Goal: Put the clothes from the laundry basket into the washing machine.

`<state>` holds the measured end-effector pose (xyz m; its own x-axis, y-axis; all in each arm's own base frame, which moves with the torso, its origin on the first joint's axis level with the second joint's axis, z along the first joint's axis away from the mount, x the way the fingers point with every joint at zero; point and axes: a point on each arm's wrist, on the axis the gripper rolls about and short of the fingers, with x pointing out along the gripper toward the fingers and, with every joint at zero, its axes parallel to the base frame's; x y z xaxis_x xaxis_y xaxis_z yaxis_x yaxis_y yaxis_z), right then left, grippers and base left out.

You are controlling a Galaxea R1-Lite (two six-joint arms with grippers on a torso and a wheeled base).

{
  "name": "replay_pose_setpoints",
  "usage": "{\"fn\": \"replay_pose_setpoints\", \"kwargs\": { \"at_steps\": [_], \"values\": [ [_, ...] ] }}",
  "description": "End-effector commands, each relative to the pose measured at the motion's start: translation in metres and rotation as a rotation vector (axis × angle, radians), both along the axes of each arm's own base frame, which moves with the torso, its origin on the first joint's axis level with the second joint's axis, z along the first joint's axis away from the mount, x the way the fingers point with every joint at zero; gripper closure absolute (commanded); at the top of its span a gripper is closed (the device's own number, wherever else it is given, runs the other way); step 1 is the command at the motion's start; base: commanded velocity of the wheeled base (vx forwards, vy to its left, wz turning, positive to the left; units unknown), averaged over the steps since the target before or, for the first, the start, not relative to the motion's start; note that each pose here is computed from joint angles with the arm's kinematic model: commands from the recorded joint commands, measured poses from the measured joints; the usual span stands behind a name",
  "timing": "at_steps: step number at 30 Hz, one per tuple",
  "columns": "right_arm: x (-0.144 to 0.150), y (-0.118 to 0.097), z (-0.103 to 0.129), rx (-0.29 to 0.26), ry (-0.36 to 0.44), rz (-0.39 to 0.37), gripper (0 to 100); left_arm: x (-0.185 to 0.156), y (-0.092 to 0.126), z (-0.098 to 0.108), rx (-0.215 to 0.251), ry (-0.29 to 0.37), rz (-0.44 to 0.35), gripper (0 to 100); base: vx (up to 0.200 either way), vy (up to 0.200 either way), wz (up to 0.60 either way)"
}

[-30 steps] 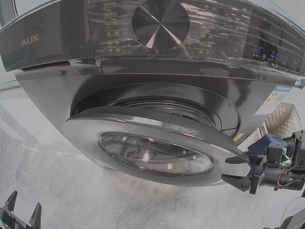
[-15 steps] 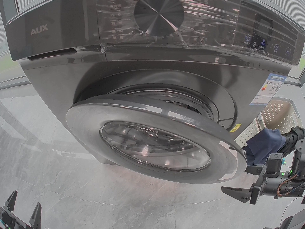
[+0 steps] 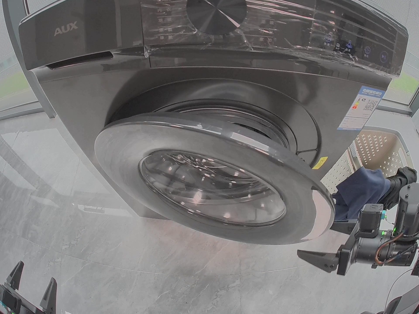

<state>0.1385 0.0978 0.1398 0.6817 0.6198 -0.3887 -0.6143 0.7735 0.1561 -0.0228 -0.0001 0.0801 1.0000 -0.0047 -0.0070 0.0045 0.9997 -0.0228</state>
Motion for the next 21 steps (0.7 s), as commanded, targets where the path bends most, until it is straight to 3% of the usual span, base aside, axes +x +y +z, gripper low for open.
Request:
{"fn": "replay_pose_setpoints", "kwargs": {
  "at_steps": [1, 7, 11, 14, 17, 21],
  "values": [
    [-0.022, -0.008, -0.002, 0.014, -0.011, 0.045, 0, 0.0, 0.0, -0.004, 0.0, 0.004, 0.0, 0, 0.0, 0.0, 0.0],
    [0.001, -0.009, 0.006, 0.012, -0.027, -0.049, 0, 0.0, 0.0, -0.004, 0.003, 0.004, 0.0, 0, 0.0, 0.0, 0.0],
    [0.016, 0.0, 0.001, -0.009, 0.001, -0.048, 0, 0.0, 0.0, -0.004, 0.001, 0.005, 0.0, 0, -0.15, 0.0, 0.0],
    [0.008, 0.011, -0.004, -0.018, 0.023, 0.024, 0, 0.0, 0.0, -0.004, 0.001, 0.004, 0.0, 0, -0.2, 0.0, 0.0],
    [-0.002, 0.015, -0.008, -0.023, 0.04, 0.078, 0, 0.0, 0.0, -0.004, 0.001, 0.005, 0.0, 0, 0.0, 0.0, 0.0],
    [-0.009, 0.012, -0.011, -0.025, 0.046, 0.094, 0, 0.0, 0.0, -0.004, 0.001, 0.005, 0.0, 0, 0.0, 0.0, 0.0]
  ]
}}
